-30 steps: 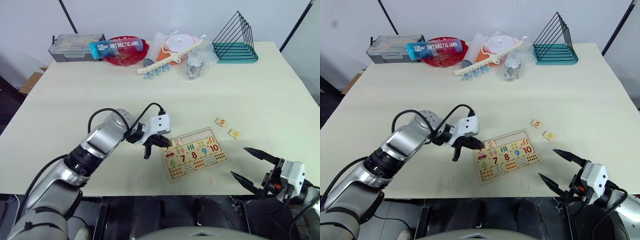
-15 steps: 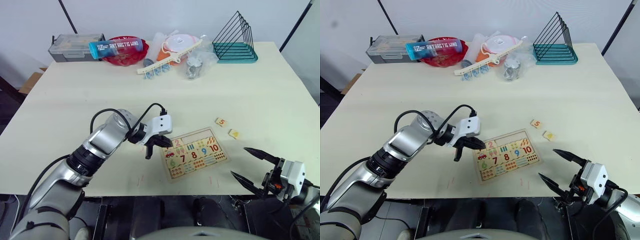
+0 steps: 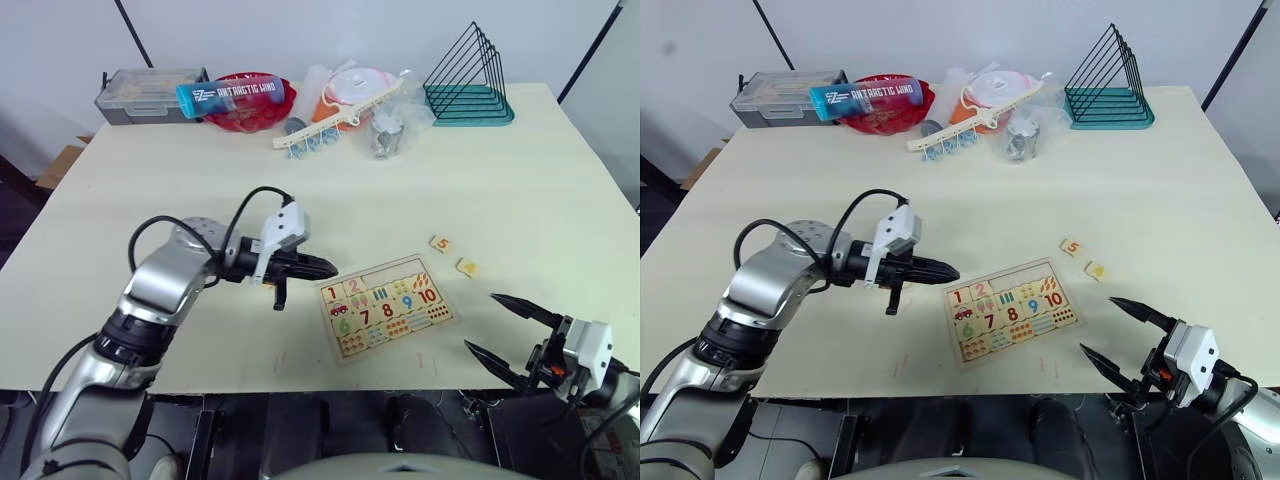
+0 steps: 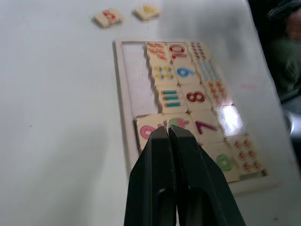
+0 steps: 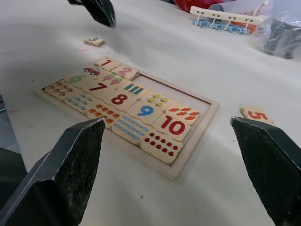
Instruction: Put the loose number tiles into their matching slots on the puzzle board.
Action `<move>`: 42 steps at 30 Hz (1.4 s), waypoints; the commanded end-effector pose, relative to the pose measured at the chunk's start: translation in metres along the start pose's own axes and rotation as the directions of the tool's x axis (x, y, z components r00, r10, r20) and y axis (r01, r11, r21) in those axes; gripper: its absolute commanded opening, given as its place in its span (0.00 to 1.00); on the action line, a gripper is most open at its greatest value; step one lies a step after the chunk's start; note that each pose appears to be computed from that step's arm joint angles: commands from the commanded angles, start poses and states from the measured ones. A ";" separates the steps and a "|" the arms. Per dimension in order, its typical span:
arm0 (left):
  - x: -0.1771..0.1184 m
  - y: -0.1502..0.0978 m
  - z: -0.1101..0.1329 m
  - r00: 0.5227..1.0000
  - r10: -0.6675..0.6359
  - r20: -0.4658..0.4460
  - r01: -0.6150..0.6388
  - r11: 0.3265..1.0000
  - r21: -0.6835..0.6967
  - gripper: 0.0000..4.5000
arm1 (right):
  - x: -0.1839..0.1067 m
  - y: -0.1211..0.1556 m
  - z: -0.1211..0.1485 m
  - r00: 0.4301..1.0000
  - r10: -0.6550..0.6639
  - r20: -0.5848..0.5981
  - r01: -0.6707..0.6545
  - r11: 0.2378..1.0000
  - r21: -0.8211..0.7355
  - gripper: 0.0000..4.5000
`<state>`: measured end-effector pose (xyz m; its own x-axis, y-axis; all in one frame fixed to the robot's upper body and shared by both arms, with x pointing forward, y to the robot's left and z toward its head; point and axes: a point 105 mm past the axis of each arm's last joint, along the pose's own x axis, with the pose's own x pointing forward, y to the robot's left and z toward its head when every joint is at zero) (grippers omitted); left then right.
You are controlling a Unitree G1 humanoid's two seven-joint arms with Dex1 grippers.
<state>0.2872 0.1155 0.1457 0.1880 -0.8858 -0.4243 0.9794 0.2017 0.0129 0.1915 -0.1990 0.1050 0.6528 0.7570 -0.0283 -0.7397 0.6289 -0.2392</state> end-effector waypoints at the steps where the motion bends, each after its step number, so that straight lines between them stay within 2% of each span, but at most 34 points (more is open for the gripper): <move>1: -0.014 0.003 0.011 0.990 0.096 0.107 -0.096 0.995 -0.004 0.02 | -0.007 -0.012 0.005 0.998 -0.062 0.006 0.062 0.998 -0.022 1.00; 7: -0.039 0.014 0.000 0.941 0.245 0.233 -0.228 0.969 -0.094 0.02 | -0.020 -0.025 0.002 0.991 -0.132 -0.016 0.132 0.991 -0.021 1.00; 12: -0.065 0.021 -0.015 0.875 0.390 0.288 -0.352 0.919 -0.176 0.02 | -0.037 -0.034 -0.003 0.979 -0.193 -0.059 0.193 0.981 -0.013 1.00; 16: -0.085 0.020 -0.036 0.819 0.496 0.289 -0.443 0.866 -0.230 0.02 | -0.053 -0.038 -0.010 0.968 -0.231 -0.095 0.233 0.973 0.004 1.00; 19: -0.101 0.018 -0.066 0.777 0.587 0.228 -0.534 0.806 -0.255 0.16 | -0.065 -0.042 -0.018 0.955 -0.270 -0.120 0.277 0.960 0.042 1.00; 22: -0.111 0.009 -0.085 0.764 0.611 0.205 -0.562 0.787 -0.254 0.49 | -0.076 -0.044 -0.026 0.948 -0.283 -0.149 0.293 0.954 0.056 1.00; 23: -0.113 0.004 -0.090 0.765 0.612 0.201 -0.560 0.786 -0.261 0.57 | -0.080 -0.044 -0.028 0.947 -0.281 -0.156 0.294 0.954 0.060 1.00; 25: -0.116 -0.007 -0.098 0.778 0.599 0.186 -0.550 0.794 -0.259 0.82 | -0.089 -0.046 -0.029 0.943 -0.287 -0.166 0.302 0.951 0.069 1.00; 27: -0.115 -0.018 -0.102 0.790 0.584 0.185 -0.535 0.805 -0.257 1.00 | -0.095 -0.046 -0.030 0.943 -0.286 -0.170 0.302 0.950 0.078 1.00; 32: -0.111 -0.034 -0.111 0.811 0.559 0.172 -0.516 0.822 -0.239 1.00 | -0.101 -0.048 -0.028 0.944 -0.284 -0.168 0.301 0.950 0.082 1.00; 42: -0.106 -0.038 -0.117 0.821 0.542 0.182 -0.501 0.835 -0.226 1.00 | -0.100 -0.043 -0.026 0.953 -0.258 -0.162 0.275 0.956 0.098 1.00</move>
<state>0.2234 0.2508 0.0833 0.7059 -0.6835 -0.1856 0.6953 0.7187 -0.0023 0.1631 -0.3064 0.0838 0.8401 0.5233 -0.1429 -0.5395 0.8337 -0.1183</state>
